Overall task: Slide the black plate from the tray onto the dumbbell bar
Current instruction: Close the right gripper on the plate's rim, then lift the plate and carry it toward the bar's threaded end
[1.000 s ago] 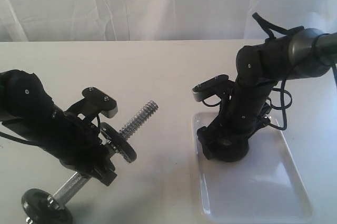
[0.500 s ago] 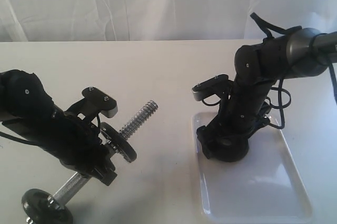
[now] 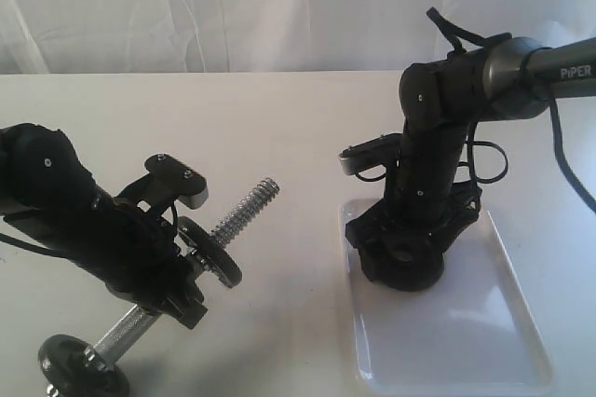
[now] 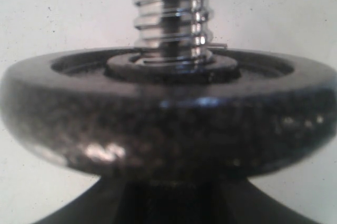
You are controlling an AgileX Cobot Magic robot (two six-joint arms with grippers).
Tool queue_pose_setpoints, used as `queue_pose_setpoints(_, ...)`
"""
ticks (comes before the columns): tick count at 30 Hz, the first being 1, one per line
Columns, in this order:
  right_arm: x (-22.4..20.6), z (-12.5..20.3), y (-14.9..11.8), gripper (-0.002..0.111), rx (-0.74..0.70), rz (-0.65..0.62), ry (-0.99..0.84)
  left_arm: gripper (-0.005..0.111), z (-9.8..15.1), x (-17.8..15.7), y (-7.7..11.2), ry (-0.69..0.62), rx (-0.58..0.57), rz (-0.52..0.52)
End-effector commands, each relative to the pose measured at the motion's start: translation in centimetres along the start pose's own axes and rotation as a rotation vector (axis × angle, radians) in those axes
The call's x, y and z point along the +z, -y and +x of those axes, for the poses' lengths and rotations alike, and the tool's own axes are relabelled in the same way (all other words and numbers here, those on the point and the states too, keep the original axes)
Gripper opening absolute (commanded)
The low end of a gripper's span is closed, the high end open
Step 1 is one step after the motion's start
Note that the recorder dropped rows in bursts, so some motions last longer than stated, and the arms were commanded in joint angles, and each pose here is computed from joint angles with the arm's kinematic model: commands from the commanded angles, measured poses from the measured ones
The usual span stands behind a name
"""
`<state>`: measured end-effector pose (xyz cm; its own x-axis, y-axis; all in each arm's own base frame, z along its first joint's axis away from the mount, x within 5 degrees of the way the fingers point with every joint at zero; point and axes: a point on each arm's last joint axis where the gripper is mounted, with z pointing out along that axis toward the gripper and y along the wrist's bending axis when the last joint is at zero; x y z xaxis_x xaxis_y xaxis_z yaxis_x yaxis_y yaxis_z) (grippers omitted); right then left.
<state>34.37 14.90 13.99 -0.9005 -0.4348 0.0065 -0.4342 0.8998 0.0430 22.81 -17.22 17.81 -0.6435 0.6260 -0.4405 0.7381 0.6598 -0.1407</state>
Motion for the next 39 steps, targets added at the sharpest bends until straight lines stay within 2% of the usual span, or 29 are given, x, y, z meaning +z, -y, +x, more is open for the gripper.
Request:
queue_pose_setpoints(1,-0.5,0.0,-0.2,0.0,0.024,-0.025,-0.053,0.0,-1.0,-1.4,0.3,0.087,-0.04,0.001)
queue_pose_setpoints(10,-1.9,0.1,-0.3,0.0,0.027,-0.027,-0.029,0.0,-1.0,-1.4,0.4,0.083,-0.037,0.004)
queue_pose_setpoints(14,-4.1,0.4,-0.4,0.0,0.023,-0.025,0.032,0.0,-1.0,-1.4,0.4,0.077,0.01,0.007)
queue_pose_setpoints(20,-7.7,1.2,-0.7,0.0,0.021,-0.027,0.135,0.0,-1.0,-1.4,0.5,0.082,0.006,0.014)
queue_pose_setpoints(24,-11.6,2.7,-1.1,0.0,0.006,-0.047,0.22,0.0,-1.0,-1.4,0.7,0.088,0.074,0.035)
queue_pose_setpoints(27,-14.1,4.3,-2.0,0.0,-0.051,-0.11,0.296,0.0,-1.0,-1.4,0.9,0.091,0.143,0.058)
queue_pose_setpoints(31,-15.4,6.2,-2.9,0.0,-0.102,-0.2,0.39,0.0,-1.1,-1.4,1.0,0.095,0.155,0.071)
queue_pose_setpoints(33,-15.8,7.1,-3.3,0.0,-0.137,-0.334,0.447,0.0,-1.0,-1.4,1.3,0.094,0.207,0.089)
queue_pose_setpoints(34,-16.0,7.5,-3.3,0.0,-0.153,-0.423,0.478,0.0,-1.1,-1.4,1.4,0.103,0.233,0.106)
queue_pose_setpoints(36,-15.6,7.9,-2.6,0.0,-0.137,-0.505,0.499,0.0,-1.3,-1.5,1.9,0.131,0.266,0.151)
queue_pose_setpoints(39,-14.9,8.2,-1.7,0.0,-0.098,-0.556,0.512,0.0,-1.4,-1.6,2.3,0.156,0.313,0.188)
